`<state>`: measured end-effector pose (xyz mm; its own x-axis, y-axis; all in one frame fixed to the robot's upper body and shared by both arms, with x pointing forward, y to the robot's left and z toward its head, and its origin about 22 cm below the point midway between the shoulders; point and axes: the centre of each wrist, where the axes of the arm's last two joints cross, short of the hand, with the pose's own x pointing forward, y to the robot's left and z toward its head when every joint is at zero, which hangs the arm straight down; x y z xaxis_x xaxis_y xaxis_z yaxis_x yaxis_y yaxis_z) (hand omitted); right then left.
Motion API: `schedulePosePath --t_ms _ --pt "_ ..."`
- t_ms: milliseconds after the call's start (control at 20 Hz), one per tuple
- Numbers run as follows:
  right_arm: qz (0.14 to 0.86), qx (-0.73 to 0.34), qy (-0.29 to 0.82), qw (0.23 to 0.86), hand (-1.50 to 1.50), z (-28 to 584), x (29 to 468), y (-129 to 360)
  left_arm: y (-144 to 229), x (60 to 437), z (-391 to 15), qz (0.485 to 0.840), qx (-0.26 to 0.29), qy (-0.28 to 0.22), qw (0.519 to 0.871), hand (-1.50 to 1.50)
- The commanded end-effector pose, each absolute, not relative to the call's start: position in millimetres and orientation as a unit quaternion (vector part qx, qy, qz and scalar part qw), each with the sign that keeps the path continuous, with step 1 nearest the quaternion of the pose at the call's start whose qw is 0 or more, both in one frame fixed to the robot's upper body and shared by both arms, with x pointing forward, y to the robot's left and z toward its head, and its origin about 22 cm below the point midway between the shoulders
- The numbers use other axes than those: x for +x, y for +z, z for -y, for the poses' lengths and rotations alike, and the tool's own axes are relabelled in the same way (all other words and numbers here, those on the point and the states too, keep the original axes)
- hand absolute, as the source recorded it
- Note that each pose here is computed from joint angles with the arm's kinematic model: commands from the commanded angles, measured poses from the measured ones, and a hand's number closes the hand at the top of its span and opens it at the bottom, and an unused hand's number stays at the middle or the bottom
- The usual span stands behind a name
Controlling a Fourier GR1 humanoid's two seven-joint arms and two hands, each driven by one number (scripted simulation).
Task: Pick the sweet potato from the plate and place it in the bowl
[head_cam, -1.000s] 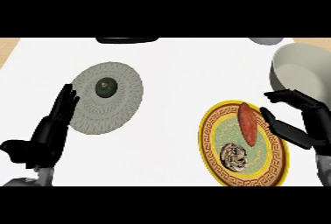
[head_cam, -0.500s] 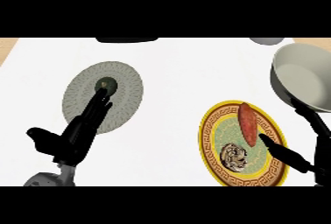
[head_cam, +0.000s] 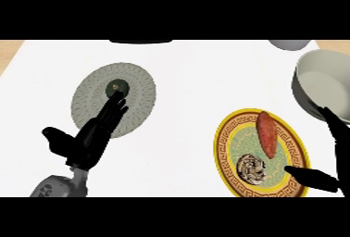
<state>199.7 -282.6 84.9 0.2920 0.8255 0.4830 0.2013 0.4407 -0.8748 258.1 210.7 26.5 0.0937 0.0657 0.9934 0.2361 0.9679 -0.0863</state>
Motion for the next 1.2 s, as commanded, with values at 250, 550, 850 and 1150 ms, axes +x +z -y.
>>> schedulePosePath --t_ms 250,550,850,1150 --pt "0.387 -0.476 0.276 0.74 -1.5 232 227 155 22 261 -196 0.668 -0.131 -0.079 0.728 0.0" --pt "0.322 -0.455 0.277 0.782 -1.5 218 254 146 23 272 -198 0.673 -0.121 -0.064 0.726 0.0" --pt "0.266 -0.458 0.286 0.799 -1.5 229 270 123 30 260 -202 0.676 -0.124 -0.062 0.724 0.0" --pt "0.244 -0.438 0.296 0.813 -1.5 225 283 119 27 269 -205 0.675 -0.13 -0.058 0.724 0.0"
